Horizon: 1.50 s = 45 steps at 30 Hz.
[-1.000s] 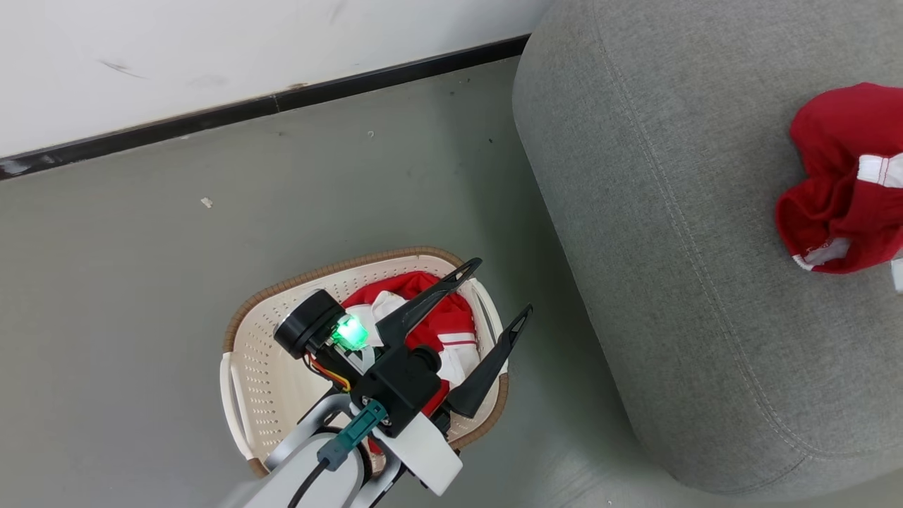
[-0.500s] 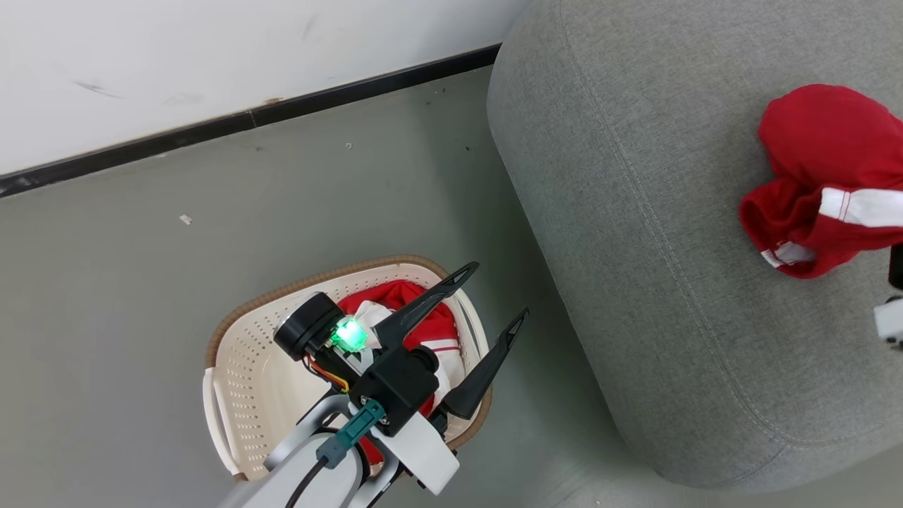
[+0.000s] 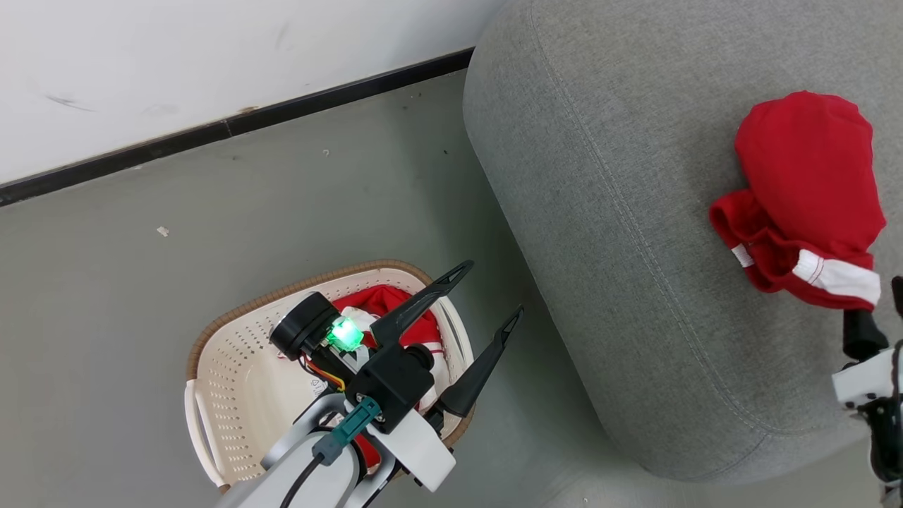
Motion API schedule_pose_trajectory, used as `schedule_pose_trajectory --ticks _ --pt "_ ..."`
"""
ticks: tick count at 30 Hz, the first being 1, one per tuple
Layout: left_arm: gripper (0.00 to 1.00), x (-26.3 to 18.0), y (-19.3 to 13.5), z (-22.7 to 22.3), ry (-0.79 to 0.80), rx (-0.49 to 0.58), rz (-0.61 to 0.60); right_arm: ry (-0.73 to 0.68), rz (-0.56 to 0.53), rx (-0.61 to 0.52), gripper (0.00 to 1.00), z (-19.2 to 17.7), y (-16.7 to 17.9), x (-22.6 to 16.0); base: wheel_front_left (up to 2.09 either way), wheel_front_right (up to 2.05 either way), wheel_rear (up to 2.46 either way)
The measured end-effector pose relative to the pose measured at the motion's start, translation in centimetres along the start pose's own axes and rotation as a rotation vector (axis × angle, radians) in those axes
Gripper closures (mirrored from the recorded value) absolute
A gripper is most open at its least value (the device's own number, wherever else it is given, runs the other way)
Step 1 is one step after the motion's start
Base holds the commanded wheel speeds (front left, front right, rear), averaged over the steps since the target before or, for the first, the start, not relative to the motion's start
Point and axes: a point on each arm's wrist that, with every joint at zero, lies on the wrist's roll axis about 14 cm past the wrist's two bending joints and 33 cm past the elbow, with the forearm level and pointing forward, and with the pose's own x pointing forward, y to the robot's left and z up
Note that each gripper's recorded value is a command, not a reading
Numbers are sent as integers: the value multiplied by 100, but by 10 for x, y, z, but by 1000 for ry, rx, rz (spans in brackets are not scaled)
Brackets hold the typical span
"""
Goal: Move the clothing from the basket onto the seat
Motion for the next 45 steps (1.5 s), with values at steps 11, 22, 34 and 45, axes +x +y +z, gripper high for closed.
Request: schedule_pose_trajectory --ticks 11,22,34,45 --pt "0 2 -3 -1 2 1 -10 123 44 5 0 -39 11 -20 0 0 0" --pt "0 4 -5 2 -4 1 -15 215 135 -77 0 -49 17 -30 0 0 0" --pt "0 8 -9 7 -22 2 -23 252 200 -97 0 -38 20 -39 0 0 0" --pt "0 15 -16 14 -51 -2 -41 273 218 -104 0 -29 8 -65 0 0 0"
